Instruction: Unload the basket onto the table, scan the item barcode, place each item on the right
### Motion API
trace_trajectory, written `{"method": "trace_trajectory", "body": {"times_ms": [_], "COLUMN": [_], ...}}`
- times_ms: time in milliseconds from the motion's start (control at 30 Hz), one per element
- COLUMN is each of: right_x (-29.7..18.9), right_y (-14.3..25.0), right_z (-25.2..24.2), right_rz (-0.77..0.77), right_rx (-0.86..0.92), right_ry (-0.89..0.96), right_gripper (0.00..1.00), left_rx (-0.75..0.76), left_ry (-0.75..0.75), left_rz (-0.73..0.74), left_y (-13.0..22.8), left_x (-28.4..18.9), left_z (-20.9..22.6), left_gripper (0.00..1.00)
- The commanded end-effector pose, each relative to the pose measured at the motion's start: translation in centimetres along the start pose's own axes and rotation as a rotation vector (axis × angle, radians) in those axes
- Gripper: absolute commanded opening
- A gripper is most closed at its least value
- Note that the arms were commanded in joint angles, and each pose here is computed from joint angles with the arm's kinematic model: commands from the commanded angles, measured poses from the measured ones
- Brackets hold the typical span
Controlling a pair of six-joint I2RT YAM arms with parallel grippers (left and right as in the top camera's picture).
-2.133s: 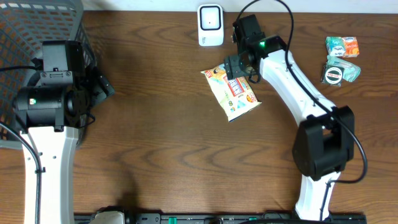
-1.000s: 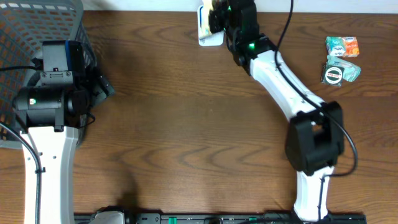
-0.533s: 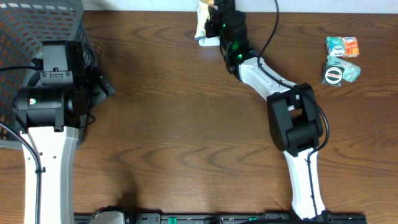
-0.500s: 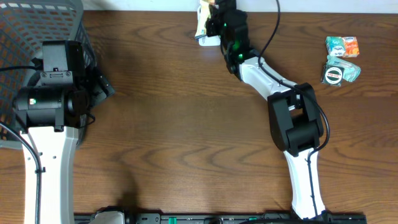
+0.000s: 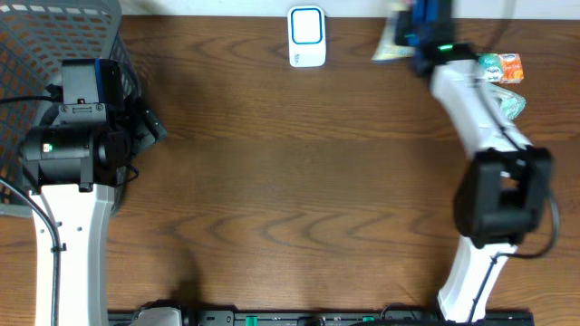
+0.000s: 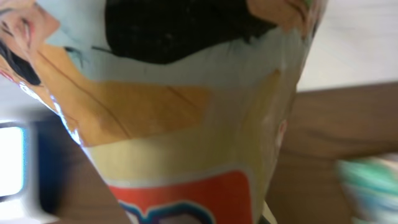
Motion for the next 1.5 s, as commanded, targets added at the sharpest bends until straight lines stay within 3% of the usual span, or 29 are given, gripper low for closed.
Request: {"method": "trace_trajectory", "body": {"times_ms": [0,67,133,200,233,267,300,333,433,533,667,800,1133,1333,1400,1467], "right_x": [-0.1,-0.2,-0.4,-0.7,-1.0,-1.2,-1.5,-2.0,-3.6,-8.2,-15.1,-19.8,-28.7,-30.3,-30.4,-30.5], "right_y": [2.5,3.9,5.0,6.0,6.7,7.3,7.5,7.5,6.5,3.8,2.2,3.0,11.3,17.6,19.4,20.1], "right_z": [-7.2,-10.3,-12.8,-14.9,-16.0,-16.5,-16.5,-16.3,-15.9,-14.1,-8.4,-5.3,-0.8,-0.2,0.1,0.7], "right_rz": [0.131,0.191,0.231,0.266,0.289,0.314,0.326,0.339,0.327,0.268,0.270,0.302,0.165,0.231,0.290,0.364], "right_rx": [-0.066,-0.039,-0.010,0.017,0.047,0.063,0.069,0.073,0.076,0.148,0.222,0.150,0.043,0.068,0.143,0.365], "right_ry": [0.133,0.191,0.222,0.248,0.260,0.242,0.230,0.211,0.180,0.074,-0.325,-0.400,-0.441,-0.447,-0.447,-0.463], "right_gripper": [0.08,0.33,0.36,0.50,0.70,0.79,0.80,0.99,0.99,0.99,0.99,0.99,0.99,0.99,0.99,0.99], "left_rx": [-0.020,-0.020,-0.020,-0.020,-0.020,-0.020,-0.020,-0.020,-0.020,-0.020,-0.020,-0.020,-0.020,-0.020,-0.020,-0.020], "left_ry": [-0.020,-0.020,-0.020,-0.020,-0.020,-0.020,-0.020,-0.020,-0.020,-0.020,-0.020,-0.020,-0.020,-0.020,-0.020,-0.020], "left_rz": [-0.002,-0.002,-0.002,-0.002,-0.002,-0.002,-0.002,-0.002,-0.002,-0.002,-0.002,-0.002,-0.002,-0.002,-0.002,-0.002], "left_y": [-0.1,-0.1,-0.1,-0.1,-0.1,-0.1,-0.1,-0.1,-0.1,-0.1,-0.1,-0.1,-0.1,-0.1,-0.1,-0.1], "left_x": [0.2,0.2,0.2,0.2,0.2,0.2,0.2,0.2,0.2,0.2,0.2,0.2,0.2,0.2,0.2,0.2], "left_z": [0.3,0.3,0.3,0.3,0.3,0.3,0.3,0.3,0.3,0.3,0.3,0.3,0.3,0.3,0.3,0.3], "left_gripper": [0.98,0.98,0.98,0.98,0.98,0.98,0.98,0.98,0.98,0.98,0.98,0.98,0.98,0.98,0.98,0.98]}}
Point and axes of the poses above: each gripper's point midway between its finger pads, its own x axis out along the fingers, its own z axis along the line the jaws close on, y = z × x, the point moved 5 cm from there along -x, back along the fingers, and after that the axes turned 8 degrees about -x, right-handed, at the moved point
